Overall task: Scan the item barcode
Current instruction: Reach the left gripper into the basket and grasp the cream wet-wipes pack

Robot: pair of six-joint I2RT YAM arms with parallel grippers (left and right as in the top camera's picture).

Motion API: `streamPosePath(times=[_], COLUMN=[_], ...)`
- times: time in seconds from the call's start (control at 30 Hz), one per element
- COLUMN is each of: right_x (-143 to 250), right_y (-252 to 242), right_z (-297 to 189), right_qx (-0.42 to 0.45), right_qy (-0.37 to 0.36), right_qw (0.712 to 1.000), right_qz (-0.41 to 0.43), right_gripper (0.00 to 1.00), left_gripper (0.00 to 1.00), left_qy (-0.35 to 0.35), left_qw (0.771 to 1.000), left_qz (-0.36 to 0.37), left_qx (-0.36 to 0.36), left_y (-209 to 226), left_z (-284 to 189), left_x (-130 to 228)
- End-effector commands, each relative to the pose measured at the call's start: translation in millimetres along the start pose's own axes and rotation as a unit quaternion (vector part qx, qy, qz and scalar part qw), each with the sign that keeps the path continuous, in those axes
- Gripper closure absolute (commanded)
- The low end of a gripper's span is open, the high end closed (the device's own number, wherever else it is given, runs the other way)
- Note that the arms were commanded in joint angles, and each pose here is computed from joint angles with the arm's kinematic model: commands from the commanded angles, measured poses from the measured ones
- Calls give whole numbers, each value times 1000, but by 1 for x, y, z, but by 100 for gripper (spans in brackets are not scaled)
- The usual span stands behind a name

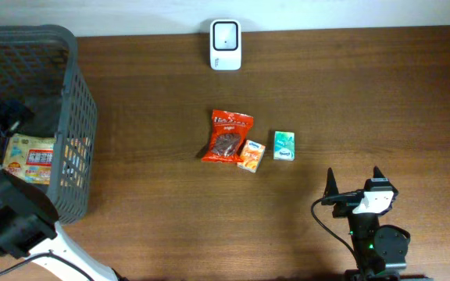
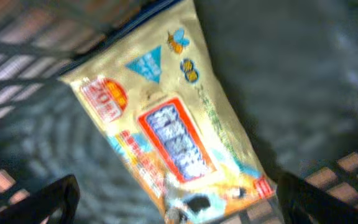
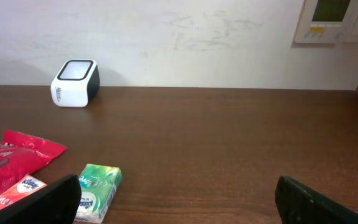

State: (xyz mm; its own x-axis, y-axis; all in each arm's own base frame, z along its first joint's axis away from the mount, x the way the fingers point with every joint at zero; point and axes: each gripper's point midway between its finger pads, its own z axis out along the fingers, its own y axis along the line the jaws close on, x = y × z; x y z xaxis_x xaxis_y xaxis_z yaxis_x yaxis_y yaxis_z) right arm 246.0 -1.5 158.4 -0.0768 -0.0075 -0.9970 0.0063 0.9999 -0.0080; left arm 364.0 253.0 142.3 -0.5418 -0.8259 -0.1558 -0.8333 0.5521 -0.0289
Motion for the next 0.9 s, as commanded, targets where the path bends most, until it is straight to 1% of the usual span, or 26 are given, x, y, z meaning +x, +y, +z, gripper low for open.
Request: streamPosePath(times=[0.0, 0.13, 0.23, 0.27, 0.37, 0.4, 0.43, 0.47, 0.5, 0.53, 0.57, 0.6, 0.63, 0.7, 0.73, 0.8, 0.87], right_x=[4, 4, 4, 4, 4, 4, 4, 4, 4, 4, 4, 4, 4, 4, 4, 4, 4], right_y=[-2, -2, -2, -2, -2, -2, -2, -2, -2, -2, -2, -2, -2, -2, -2, -2, -2], right_z=[0, 0, 0, 0, 0, 0, 0, 0, 0, 0, 0, 0, 0, 0, 0, 0, 0], right_qx=[4, 4, 4, 4, 4, 4, 4, 4, 4, 4, 4, 4, 4, 4, 4, 4, 4], right_qy=[3, 3, 3, 3, 3, 3, 3, 3, 3, 3, 3, 3, 3, 3, 3, 3, 3], right_qw=[1000, 1000, 1000, 1000, 1000, 1000, 1000, 1000, 1000, 1000, 1000, 1000, 1000, 1000, 1000, 1000, 1000], right_qz=[0, 0, 0, 0, 0, 0, 0, 0, 0, 0, 0, 0, 0, 0, 0, 0, 0], right_gripper=[1, 1, 2, 1, 2, 2, 1, 2, 1, 2, 1, 1, 1, 1, 1, 2, 1], left_gripper=[1, 1, 0, 0, 0, 3, 14, 34, 49, 58, 79, 89, 95, 97, 100, 100, 100], left_qy=[24, 37, 54, 61, 67, 64, 62, 65, 65, 65, 63, 63, 57, 35, 6, -38, -108], left_qw=[998, 996, 989, 987, 986, 987, 987, 987, 987, 987, 987, 987, 988, 989, 990, 991, 985], left_qz=[-50, -80, -135, -143, -145, -145, -145, -144, -144, -144, -143, -143, -143, -144, -144, -123, -117], left_qx=[-12, -20, -32, -37, -40, -39, -38, -40, -39, -38, -36, -35, -32, -19, -2, 30, 70], left_y=[7, 11, 16, 19, 23, 24, 25, 26, 26, 26, 25, 24, 22, 18, 13, 4, -4], left_z=[34, 66, 89, 98, 120, 127, 134, 136, 136, 135, 131, 126, 113, 88, 59, 17, -47], left_x=[15, 27, 44, 51, 64, 66, 69, 72, 72, 72, 70, 68, 64, 51, 37, 20, 4])
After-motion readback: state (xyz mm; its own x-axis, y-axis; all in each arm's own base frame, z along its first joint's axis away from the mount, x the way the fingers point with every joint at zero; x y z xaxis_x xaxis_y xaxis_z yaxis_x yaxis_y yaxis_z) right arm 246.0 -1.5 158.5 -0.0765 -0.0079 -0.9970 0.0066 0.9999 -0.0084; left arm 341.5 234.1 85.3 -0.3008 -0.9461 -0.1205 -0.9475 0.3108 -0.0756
